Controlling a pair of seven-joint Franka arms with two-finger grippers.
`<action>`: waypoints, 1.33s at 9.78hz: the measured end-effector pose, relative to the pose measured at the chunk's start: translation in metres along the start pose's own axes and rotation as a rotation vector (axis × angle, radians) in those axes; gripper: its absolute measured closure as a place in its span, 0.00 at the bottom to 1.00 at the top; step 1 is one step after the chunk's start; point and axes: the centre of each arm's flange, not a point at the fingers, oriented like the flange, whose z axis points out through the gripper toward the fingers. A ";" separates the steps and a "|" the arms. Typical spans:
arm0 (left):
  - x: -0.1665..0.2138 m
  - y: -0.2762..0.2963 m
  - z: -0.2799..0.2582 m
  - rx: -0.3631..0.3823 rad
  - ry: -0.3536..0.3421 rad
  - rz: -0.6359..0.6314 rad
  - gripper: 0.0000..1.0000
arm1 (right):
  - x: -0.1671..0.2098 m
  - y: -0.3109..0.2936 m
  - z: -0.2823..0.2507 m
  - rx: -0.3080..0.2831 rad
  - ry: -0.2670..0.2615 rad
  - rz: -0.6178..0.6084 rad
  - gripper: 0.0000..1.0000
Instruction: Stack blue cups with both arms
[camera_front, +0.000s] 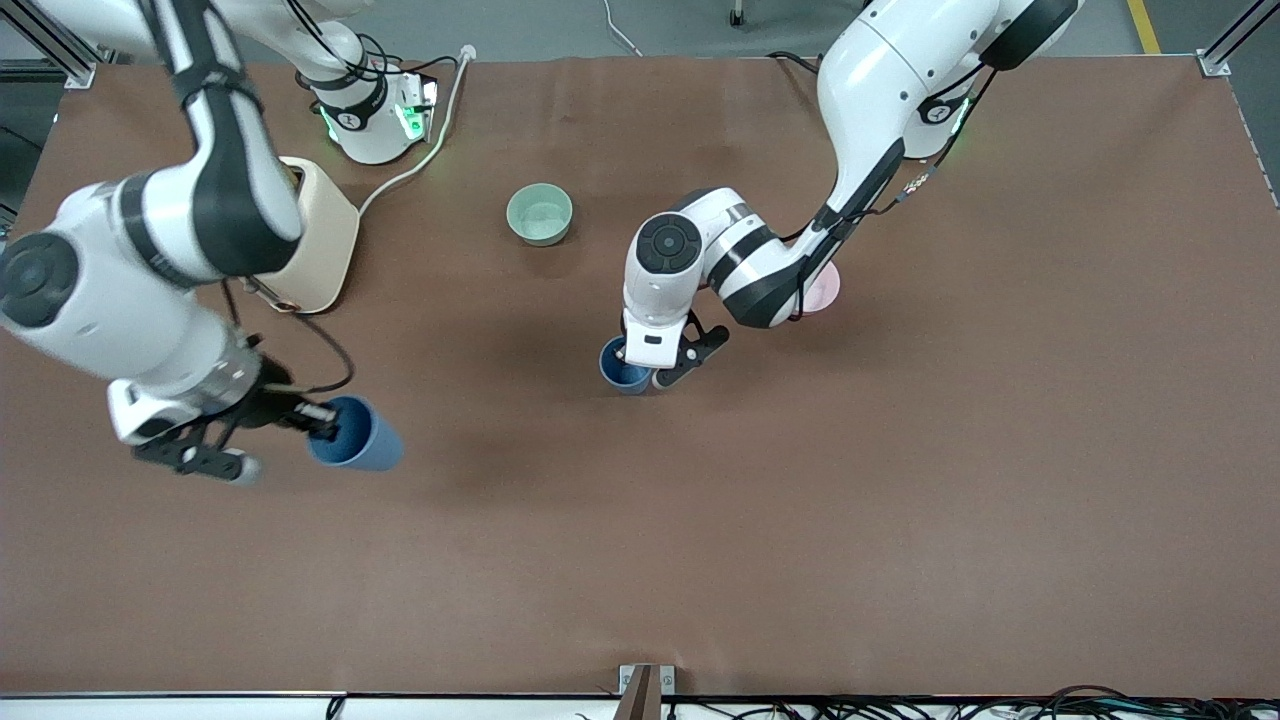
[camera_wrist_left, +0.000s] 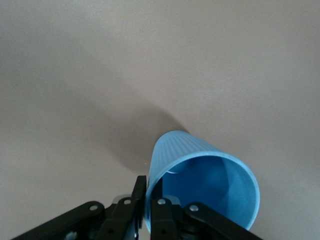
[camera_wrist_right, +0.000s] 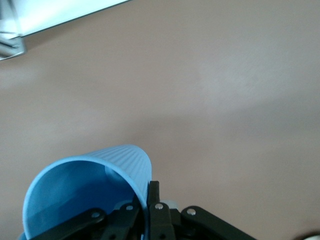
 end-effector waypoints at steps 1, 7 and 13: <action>0.004 0.003 -0.007 -0.010 0.005 -0.008 0.69 | -0.028 -0.030 -0.012 -0.007 -0.027 0.017 0.96; 0.083 -0.045 -0.222 0.110 0.181 0.046 0.00 | -0.159 -0.157 0.012 -0.042 -0.088 -0.008 0.96; 0.221 -0.171 -0.394 0.141 0.293 0.280 0.00 | -0.207 -0.223 0.113 -0.037 -0.064 0.002 0.96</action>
